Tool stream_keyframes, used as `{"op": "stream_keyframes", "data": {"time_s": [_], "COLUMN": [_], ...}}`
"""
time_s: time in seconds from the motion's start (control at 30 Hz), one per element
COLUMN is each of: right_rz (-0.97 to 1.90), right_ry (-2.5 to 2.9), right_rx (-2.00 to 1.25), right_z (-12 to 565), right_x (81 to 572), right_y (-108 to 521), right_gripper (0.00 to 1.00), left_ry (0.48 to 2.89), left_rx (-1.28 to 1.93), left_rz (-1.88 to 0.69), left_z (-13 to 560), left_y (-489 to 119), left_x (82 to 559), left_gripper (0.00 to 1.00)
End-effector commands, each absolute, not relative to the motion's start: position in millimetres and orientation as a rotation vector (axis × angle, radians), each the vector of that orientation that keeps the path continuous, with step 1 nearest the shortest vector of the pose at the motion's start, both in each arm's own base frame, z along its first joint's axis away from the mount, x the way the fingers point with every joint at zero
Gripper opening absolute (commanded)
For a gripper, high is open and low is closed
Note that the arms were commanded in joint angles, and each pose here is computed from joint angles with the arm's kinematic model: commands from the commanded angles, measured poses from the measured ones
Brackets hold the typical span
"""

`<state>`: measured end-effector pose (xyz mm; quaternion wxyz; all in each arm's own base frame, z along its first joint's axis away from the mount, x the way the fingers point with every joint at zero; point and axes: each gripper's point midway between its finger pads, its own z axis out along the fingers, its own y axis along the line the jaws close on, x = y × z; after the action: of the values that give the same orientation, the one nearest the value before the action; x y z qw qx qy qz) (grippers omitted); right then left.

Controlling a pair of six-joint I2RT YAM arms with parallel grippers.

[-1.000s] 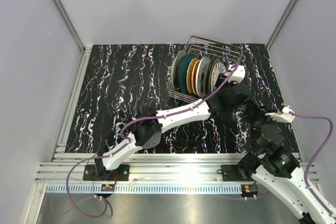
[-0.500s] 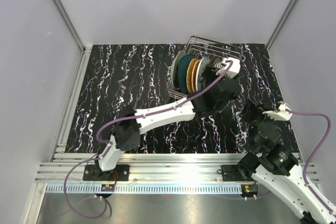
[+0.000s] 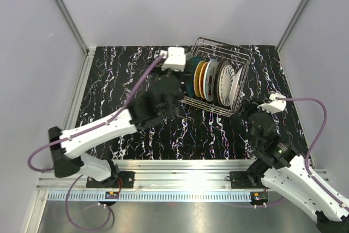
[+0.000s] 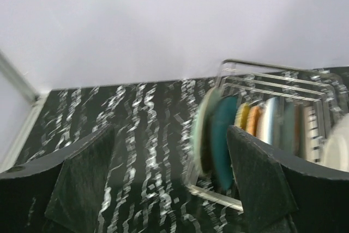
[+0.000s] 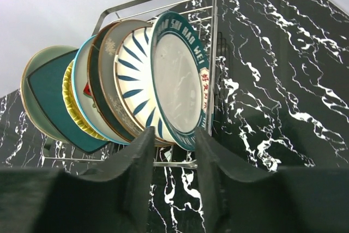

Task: Load the plates into the dish rack
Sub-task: Insert the plate into the dish rack

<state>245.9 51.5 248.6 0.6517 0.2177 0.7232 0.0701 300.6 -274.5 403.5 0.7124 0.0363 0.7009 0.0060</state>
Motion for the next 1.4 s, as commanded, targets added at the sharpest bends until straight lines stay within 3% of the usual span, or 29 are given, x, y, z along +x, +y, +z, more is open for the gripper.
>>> {"op": "stream_keyframes", "data": {"time_s": [0.0, 0.2, 0.47, 0.6, 0.7, 0.97, 1.17, 1.37], "right_rz": [0.205, 0.145, 0.296, 0.300, 0.209, 0.172, 0.127, 0.141], "right_ry": [1.584, 1.653, 1.793, 1.795, 1.782, 1.828, 1.796, 1.755], "right_rx": [0.465, 0.338, 0.167, 0.157, 0.208, 0.429, 0.476, 0.533], "right_z": [280, 294, 327, 366, 373, 309, 295, 297], "right_x": [254, 279, 323, 332, 340, 328, 315, 312], "right_y": [60, 81, 116, 103, 79, 24, 11, 7], "right_gripper": [0.45, 0.58, 0.77, 0.83, 0.85, 0.87, 0.99, 1.00], "left_ry": [1.629, 1.674, 1.634, 1.573, 1.537, 1.525, 1.515, 1.531], "left_rx": [0.032, -0.106, -0.161, -0.216, -0.243, -0.287, -0.311, -0.303], "left_rz": [0.016, 0.042, 0.117, 0.160, 0.128, 0.145, 0.146, 0.169], "left_z": [385, 367, 342, 336, 340, 339, 339, 333], "left_y": [-217, -114, -61, -38, -32, -26, -22, -23], "left_x": [303, 296, 280, 266, 259, 258, 255, 259], "left_gripper": [0.86, 0.87, 0.91, 0.92, 0.94, 0.99, 0.99, 0.99]}}
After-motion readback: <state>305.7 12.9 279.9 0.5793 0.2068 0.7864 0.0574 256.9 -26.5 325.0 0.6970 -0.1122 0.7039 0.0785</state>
